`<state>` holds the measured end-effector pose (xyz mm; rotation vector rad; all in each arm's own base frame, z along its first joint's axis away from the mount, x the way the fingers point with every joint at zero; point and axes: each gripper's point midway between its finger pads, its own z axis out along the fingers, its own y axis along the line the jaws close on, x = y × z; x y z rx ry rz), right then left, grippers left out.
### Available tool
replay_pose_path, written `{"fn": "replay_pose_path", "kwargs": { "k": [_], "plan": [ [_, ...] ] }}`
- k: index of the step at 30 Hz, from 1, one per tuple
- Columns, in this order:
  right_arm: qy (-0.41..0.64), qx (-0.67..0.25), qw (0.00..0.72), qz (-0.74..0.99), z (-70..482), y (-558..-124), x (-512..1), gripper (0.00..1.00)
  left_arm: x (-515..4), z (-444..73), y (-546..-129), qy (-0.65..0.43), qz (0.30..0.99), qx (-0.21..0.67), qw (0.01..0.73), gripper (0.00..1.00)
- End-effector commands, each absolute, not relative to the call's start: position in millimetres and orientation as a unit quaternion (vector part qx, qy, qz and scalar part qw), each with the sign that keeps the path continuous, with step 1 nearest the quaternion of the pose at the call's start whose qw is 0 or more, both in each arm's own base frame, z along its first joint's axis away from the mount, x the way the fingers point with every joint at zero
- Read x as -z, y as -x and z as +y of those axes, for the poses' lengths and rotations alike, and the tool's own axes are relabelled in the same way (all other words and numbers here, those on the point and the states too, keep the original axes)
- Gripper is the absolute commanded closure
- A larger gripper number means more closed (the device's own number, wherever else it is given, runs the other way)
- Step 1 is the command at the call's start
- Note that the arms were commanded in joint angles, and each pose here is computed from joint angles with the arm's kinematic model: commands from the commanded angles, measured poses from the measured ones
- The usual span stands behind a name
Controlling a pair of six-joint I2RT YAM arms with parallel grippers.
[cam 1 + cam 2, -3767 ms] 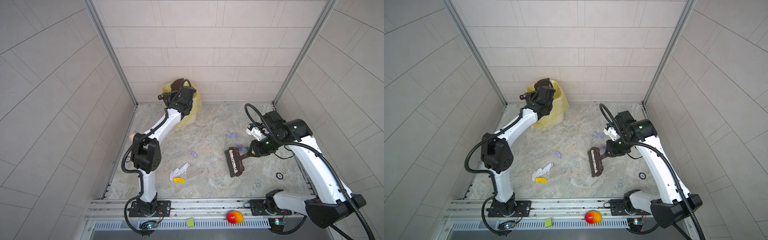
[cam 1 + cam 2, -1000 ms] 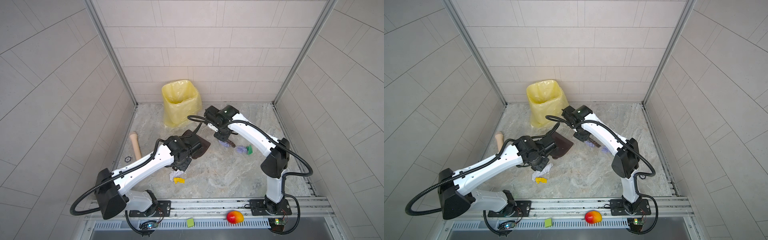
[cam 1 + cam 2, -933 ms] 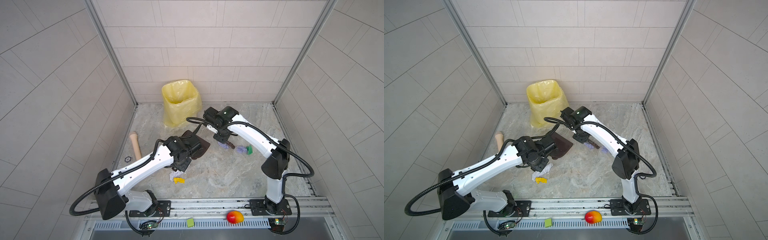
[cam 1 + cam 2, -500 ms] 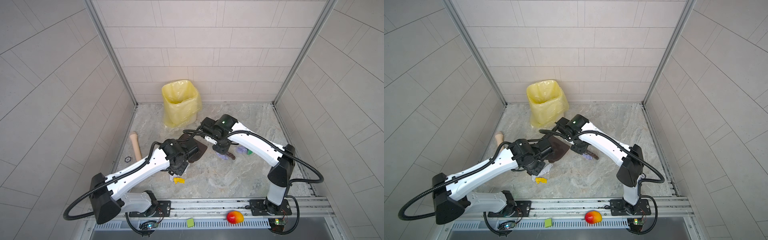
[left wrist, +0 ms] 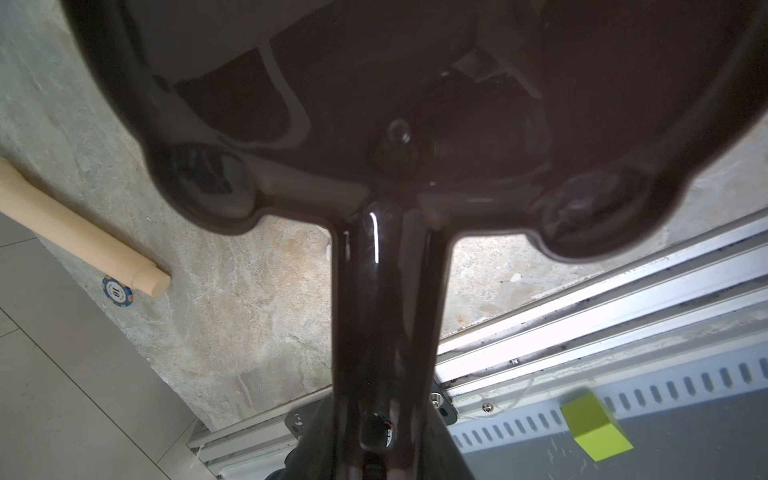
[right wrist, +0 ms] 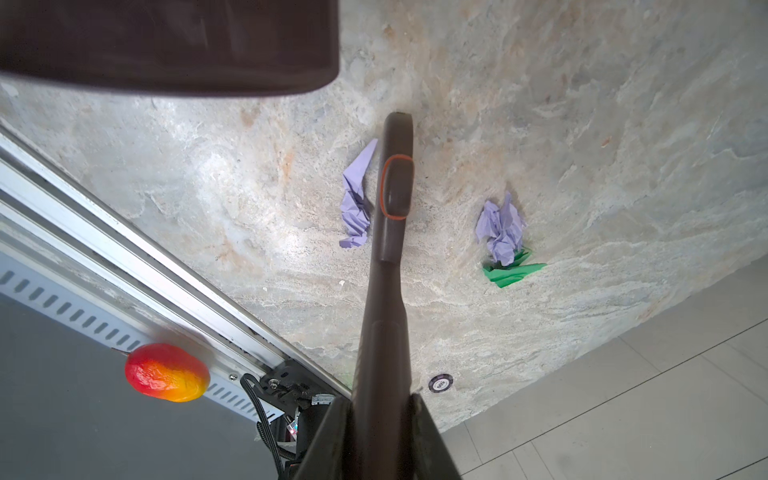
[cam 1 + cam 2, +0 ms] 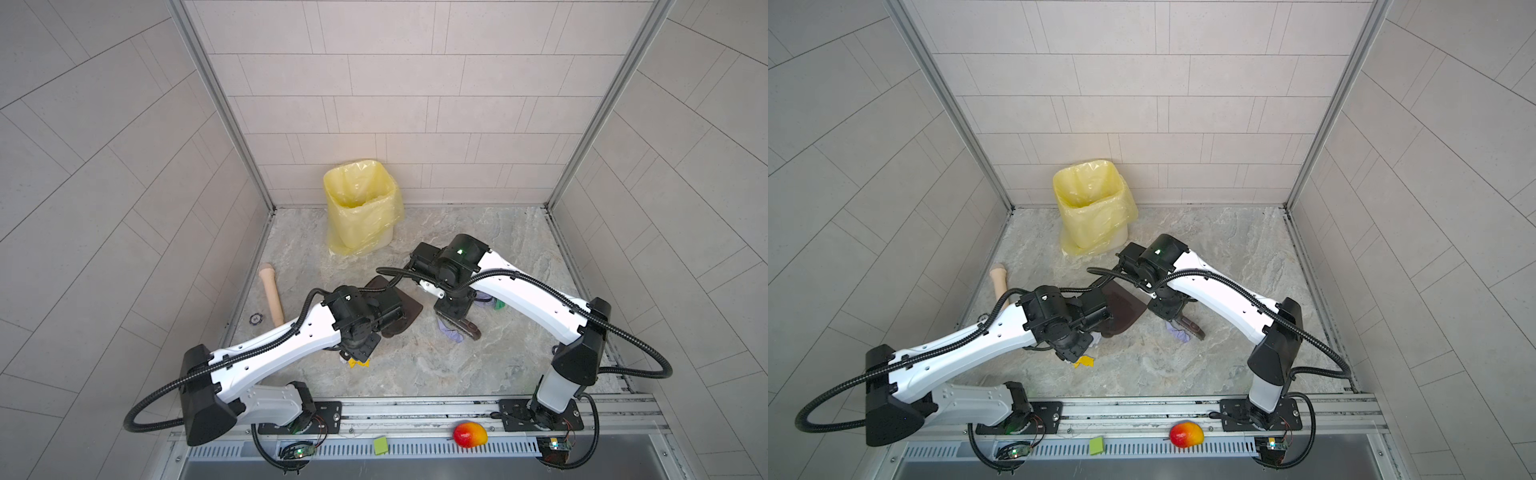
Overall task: Sweep away the paper scraps from the table
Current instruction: 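Lower the dustpan near the purple scrap while right brush moves toward it, then sweep the purple scrap into the dustpan with the right gripper's brush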
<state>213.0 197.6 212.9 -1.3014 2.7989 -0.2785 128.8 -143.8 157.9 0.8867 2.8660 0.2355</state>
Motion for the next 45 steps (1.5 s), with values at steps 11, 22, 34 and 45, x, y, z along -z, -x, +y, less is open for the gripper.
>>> {"fn": "replay_pose_path", "kwargs": {
  "k": [11, 22, 34, 45],
  "plan": [
    [0.299, 0.080, 0.047, 0.950, 158.4, -214.5, -228.4, 1.00, -121.5, -183.5, -95.0, -0.384, 0.922, -0.059, 0.009, 1.00],
    [0.286, 0.071, 0.053, 0.954, 164.9, -218.3, -223.6, 1.00, -107.9, -207.8, -91.6, -0.434, 0.898, -0.069, -0.012, 1.00],
    [0.270, 0.078, 0.060, 0.958, 165.4, -224.5, -220.8, 1.00, -96.9, -226.0, -101.1, -0.456, 0.886, -0.082, -0.007, 1.00],
    [0.270, 0.076, 0.054, 0.958, 172.1, -229.8, -217.7, 1.00, -83.3, -231.3, -102.0, -0.461, 0.884, -0.079, -0.009, 1.00]
  ]
}}
